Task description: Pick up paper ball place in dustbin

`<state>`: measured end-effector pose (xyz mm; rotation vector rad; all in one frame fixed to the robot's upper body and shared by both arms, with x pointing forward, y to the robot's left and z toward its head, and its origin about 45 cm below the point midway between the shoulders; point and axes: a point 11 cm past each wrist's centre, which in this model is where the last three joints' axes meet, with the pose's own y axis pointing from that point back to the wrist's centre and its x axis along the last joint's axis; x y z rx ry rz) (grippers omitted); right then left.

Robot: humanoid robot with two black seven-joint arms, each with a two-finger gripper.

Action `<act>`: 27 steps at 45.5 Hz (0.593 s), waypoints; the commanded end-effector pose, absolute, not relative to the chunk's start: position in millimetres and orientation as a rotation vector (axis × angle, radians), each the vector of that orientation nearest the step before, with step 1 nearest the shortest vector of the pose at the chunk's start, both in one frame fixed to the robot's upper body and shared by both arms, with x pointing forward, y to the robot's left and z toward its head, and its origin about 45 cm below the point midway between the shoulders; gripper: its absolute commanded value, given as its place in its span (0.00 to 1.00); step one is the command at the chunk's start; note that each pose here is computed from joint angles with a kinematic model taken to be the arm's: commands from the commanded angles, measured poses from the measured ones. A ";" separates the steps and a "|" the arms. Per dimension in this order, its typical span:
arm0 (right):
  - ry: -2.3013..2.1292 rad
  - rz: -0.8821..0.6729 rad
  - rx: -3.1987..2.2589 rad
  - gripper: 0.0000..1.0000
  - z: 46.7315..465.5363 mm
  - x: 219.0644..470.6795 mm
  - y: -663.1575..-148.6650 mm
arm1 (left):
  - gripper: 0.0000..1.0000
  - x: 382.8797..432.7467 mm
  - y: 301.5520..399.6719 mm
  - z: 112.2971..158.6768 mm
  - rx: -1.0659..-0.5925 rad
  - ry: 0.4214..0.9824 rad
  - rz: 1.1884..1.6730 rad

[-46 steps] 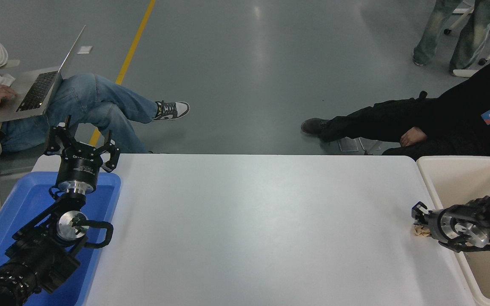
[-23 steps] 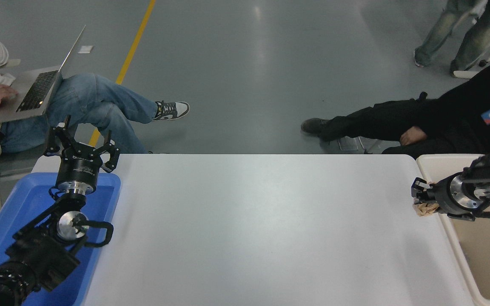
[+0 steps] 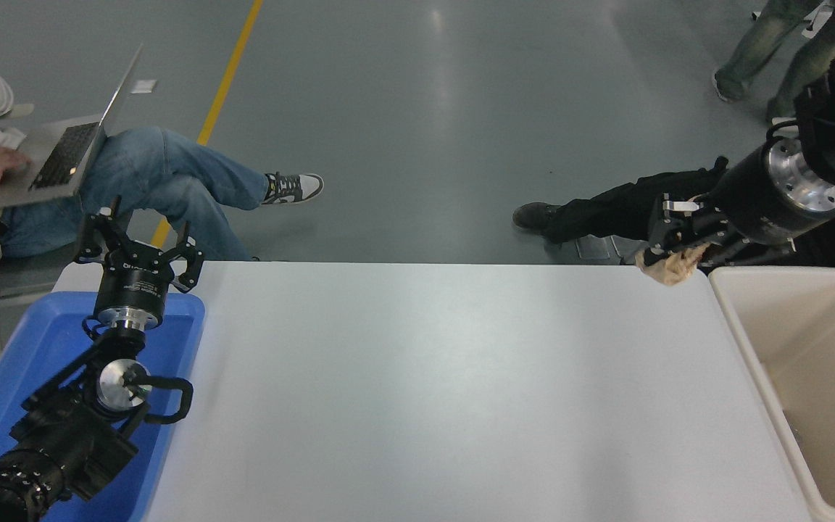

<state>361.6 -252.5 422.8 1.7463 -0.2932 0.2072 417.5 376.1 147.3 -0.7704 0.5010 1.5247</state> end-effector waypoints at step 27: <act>-0.672 -0.057 1.526 0.00 378.7 376.0 -425.4 | 0.99 418.0 375.9 148.0 -0.772 0.501 1.524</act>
